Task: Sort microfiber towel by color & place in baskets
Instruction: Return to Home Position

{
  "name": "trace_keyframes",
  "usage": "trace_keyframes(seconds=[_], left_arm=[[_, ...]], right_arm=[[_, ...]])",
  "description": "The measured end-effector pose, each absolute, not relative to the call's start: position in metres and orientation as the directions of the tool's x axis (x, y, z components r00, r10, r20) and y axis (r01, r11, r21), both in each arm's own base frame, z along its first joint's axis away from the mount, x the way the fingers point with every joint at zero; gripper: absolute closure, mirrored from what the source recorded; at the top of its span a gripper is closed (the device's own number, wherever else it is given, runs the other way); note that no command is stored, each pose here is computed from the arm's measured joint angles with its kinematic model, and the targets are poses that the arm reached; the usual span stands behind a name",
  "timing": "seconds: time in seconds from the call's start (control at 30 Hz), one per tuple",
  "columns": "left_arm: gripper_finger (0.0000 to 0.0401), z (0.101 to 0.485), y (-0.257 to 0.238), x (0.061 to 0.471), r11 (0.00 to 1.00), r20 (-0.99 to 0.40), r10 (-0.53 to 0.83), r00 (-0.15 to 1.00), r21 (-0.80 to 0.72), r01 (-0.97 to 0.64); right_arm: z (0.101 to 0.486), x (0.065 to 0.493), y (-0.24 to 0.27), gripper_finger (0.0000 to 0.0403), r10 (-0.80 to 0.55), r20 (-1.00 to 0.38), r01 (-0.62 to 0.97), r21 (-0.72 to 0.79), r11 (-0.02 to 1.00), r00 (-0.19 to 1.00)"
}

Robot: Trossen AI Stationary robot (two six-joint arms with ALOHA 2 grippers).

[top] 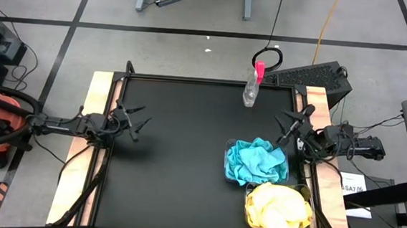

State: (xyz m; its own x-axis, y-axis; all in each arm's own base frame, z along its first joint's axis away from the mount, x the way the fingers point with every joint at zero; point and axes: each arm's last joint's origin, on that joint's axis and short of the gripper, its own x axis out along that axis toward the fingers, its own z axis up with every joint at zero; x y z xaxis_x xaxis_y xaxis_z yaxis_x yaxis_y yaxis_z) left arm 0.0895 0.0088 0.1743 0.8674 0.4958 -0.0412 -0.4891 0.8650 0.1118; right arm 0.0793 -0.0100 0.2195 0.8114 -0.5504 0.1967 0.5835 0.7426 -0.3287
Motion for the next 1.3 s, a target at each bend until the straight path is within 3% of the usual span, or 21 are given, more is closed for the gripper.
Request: trace_keyframes(seconds=[0.23, 0.47, 0.7, 0.9, 1.3], left_arm=[[0.0138, 0.1741, 0.0089, 0.0895, 0.864, -0.042, 0.498, 0.866, 0.113, -0.491], [0.0138, 0.1741, 0.0089, 0.0895, 0.863, -0.042, 0.499, 0.865, 0.113, -0.492], [0.0138, 0.1740, 0.0091, 0.0894, 0.861, -0.043, 0.503, 0.863, 0.114, -0.496], [0.0138, 0.1740, 0.0091, 0.0894, 0.861, -0.044, 0.503, 0.863, 0.115, -0.496], [0.0138, 0.1739, 0.0090, 0.0894, 0.861, -0.044, 0.503, 0.863, 0.116, -0.495]], right_arm=[[0.2175, 0.0802, -0.0094, 0.0271, -0.534, 0.182, 0.563, -0.306, 0.767, 0.826], [0.2163, 0.0798, -0.0104, 0.0271, -0.568, 0.167, 0.591, -0.177, 0.787, 0.806], [0.2163, 0.0798, -0.0104, 0.0271, -0.567, 0.167, 0.590, -0.172, 0.789, 0.807], [0.2163, 0.0798, -0.0103, 0.0270, -0.566, 0.167, 0.576, -0.012, 0.818, 0.807], [0.2163, 0.0799, -0.0103, 0.0270, -0.566, 0.167, 0.573, 0.002, 0.819, 0.808]])
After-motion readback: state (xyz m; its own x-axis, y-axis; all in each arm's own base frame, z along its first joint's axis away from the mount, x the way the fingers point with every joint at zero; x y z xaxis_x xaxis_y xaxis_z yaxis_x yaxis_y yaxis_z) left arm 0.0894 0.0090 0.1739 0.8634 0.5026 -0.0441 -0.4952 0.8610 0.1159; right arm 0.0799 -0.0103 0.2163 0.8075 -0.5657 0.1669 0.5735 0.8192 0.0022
